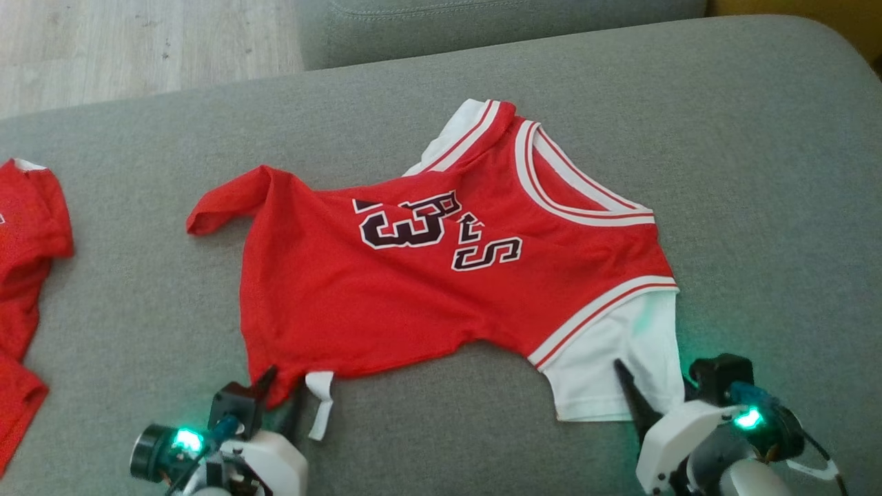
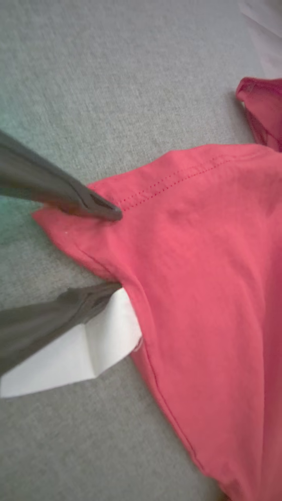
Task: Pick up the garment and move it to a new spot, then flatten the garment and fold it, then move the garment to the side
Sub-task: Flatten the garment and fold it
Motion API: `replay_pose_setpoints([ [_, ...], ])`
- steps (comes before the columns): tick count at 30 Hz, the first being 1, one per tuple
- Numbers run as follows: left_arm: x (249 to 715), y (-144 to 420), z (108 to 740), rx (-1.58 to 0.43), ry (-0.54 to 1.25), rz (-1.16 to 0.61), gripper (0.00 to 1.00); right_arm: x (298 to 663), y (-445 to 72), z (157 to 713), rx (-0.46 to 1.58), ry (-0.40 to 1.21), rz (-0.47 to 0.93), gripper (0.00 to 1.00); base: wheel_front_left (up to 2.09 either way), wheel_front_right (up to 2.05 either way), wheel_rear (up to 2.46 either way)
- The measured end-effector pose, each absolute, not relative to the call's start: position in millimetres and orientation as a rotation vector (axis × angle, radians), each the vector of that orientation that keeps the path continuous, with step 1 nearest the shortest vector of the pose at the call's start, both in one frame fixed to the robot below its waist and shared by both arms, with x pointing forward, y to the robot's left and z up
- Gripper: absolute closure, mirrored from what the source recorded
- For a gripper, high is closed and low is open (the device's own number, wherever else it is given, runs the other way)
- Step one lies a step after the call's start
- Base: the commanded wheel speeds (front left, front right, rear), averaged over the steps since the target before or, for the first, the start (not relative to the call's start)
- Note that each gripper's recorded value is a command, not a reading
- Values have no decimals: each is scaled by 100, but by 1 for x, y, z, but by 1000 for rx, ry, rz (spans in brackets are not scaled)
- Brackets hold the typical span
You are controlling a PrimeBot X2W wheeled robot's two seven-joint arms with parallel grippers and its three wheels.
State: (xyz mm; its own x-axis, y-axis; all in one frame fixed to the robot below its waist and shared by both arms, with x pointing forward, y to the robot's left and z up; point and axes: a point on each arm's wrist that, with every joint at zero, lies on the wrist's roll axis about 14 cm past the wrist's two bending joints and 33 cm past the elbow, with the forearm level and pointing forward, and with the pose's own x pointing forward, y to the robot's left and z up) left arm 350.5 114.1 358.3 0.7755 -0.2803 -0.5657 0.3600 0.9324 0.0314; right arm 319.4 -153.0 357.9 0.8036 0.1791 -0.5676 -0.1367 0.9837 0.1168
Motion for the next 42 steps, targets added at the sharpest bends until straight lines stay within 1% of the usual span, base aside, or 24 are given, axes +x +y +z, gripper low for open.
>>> replay_pose_setpoints([
  [1,352,115,358,142,589,-345,67,321,-153,359,78,609,169,62,0,0,0],
  [2,353,115,358,143,588,-340,100,323,-152,361,85,599,168,93,0,0,0],
  [3,354,116,359,143,584,-338,100,324,-152,361,90,595,167,100,0,0,0],
  [8,354,115,363,103,564,-324,100,332,-152,377,148,519,150,100,0,0,0],
  [13,361,114,397,16,449,-305,100,352,-159,432,240,324,127,100,0,0,0],
  [17,366,104,446,-77,321,-332,100,360,-163,499,399,128,134,100,0,0,0],
  [21,361,86,505,-173,202,-401,100,348,-182,566,521,-44,145,100,0,0,0],
  [26,352,66,594,-183,17,-542,100,331,-203,642,527,-225,180,100,0,0,0],
  [30,361,54,659,-113,-126,-639,100,336,-215,692,484,-322,212,100,0,0,0],
  [33,383,46,698,-49,-208,-681,100,355,-218,725,430,-361,249,100,0,0,0],
  [35,402,38,715,-42,-227,-713,100,377,-217,735,404,-343,268,100,0,0,0],
  [38,449,33,720,6,-207,-707,100,425,-221,730,412,-265,264,100,0,0,0],
  [42,520,32,705,73,-149,-654,100,495,-222,714,439,-176,238,100,0,0,0],
])
